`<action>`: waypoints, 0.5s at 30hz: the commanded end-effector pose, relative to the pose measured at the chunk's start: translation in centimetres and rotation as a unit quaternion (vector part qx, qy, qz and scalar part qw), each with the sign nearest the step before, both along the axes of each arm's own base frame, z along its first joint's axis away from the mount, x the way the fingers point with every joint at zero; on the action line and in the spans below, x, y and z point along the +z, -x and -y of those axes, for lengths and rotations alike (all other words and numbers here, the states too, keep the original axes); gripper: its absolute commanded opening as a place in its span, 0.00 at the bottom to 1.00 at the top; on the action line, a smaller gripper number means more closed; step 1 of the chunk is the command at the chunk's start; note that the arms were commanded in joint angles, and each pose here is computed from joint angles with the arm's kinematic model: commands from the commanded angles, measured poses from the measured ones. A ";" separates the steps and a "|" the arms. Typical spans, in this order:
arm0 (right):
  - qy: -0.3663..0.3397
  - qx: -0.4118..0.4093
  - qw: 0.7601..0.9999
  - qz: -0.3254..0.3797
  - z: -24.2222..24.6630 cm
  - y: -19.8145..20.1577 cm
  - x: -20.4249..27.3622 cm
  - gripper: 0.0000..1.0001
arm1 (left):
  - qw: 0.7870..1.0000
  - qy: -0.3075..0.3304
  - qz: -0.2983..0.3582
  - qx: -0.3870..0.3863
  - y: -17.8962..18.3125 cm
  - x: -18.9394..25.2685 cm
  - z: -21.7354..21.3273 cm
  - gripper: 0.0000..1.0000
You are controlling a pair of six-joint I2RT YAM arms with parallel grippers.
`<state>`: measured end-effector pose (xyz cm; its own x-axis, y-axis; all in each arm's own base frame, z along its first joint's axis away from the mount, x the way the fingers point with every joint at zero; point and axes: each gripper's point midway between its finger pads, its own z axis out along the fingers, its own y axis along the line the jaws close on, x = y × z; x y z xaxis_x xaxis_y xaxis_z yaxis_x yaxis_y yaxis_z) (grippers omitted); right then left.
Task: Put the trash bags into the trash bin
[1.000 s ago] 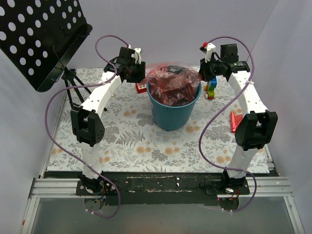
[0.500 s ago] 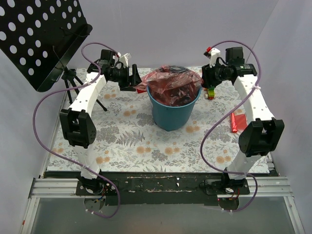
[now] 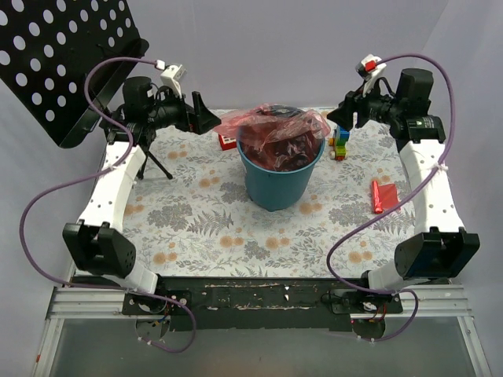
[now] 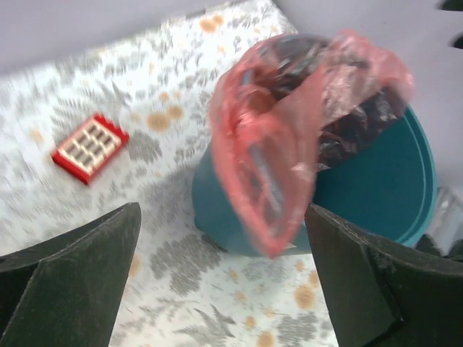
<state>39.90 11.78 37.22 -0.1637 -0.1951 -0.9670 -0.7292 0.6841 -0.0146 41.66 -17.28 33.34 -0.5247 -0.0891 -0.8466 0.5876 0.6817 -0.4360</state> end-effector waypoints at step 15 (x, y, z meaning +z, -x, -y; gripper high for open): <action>-0.047 0.117 0.990 -0.056 -4.7 -3.0 -3.0 0.48 | 0.926 -0.143 0.276 -0.215 1.0 2.7 6.7 0.74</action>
